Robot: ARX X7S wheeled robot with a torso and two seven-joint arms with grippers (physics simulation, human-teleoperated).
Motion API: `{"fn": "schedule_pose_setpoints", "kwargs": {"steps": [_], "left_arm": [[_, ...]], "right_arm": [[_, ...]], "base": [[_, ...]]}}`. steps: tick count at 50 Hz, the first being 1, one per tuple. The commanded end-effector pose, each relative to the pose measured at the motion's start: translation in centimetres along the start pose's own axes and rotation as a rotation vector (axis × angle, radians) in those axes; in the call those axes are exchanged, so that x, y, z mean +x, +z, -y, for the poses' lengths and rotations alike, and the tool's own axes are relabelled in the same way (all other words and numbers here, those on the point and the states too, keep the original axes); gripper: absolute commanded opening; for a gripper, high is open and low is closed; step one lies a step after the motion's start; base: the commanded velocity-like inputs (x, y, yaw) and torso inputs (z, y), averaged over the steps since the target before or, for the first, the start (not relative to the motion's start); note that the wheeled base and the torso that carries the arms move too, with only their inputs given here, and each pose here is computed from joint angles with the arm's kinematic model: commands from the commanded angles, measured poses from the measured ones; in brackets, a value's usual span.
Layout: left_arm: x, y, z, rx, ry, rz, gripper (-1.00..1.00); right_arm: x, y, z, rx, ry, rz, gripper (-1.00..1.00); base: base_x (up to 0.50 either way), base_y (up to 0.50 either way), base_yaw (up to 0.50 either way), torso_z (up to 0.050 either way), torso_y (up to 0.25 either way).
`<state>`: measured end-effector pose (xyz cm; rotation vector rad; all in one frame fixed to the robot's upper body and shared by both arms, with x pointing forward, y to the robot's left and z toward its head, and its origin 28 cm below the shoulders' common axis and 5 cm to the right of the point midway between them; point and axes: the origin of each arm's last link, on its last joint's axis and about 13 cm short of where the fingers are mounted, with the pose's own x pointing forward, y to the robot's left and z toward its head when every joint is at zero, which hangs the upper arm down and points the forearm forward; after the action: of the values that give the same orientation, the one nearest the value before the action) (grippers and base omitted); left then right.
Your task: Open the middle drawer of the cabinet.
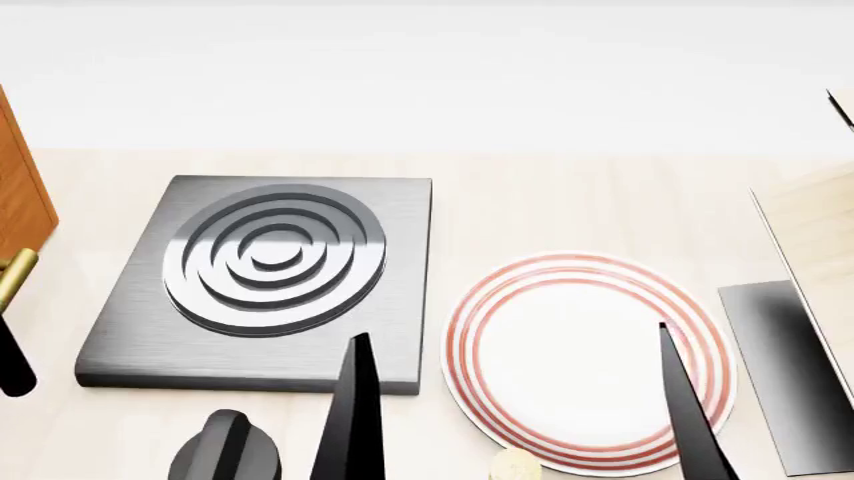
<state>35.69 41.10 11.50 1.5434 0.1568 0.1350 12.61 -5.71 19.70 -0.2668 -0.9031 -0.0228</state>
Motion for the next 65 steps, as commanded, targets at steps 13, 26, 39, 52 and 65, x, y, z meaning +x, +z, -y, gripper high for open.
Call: {"fn": "schedule_pose_setpoints", "kwargs": {"steps": [13, 26, 39, 52, 65], "left_arm": [[1.3, 1.9, -1.9, -0.034, 0.096, 0.019, -1.0], [1.1, 3.5, -4.1, -0.02, 0.144, 0.121, -1.0], [0.1, 4.8, -6.6, -0.036, 0.182, 0.191, -1.0], [-0.4, 5.6, -7.8, -0.045, 0.203, 0.227, -1.0], [-0.3, 5.7, -8.2, -0.063, 0.214, 0.225, -1.0]], "right_arm": [[0.1, 0.0, 0.2, -0.03, -0.003, -0.002, 1.0], [0.1, 0.0, 0.2, -0.029, -0.004, -0.002, 1.0], [0.1, 0.0, 0.3, -0.029, -0.004, 0.0, 1.0], [0.1, -0.1, 0.3, -0.028, -0.001, -0.002, 1.0], [0.1, 0.0, 0.2, -0.028, 0.001, -0.003, 1.0]], "base": [[0.0, 0.0, 0.0, 0.0, 0.001], [0.0, 0.0, 0.0, 0.0, 0.004], [0.0, 0.0, 0.0, 0.001, 0.006], [0.0, 0.0, 0.0, 0.002, 0.01], [0.0, 0.0, 0.0, 0.003, 0.01]]}}
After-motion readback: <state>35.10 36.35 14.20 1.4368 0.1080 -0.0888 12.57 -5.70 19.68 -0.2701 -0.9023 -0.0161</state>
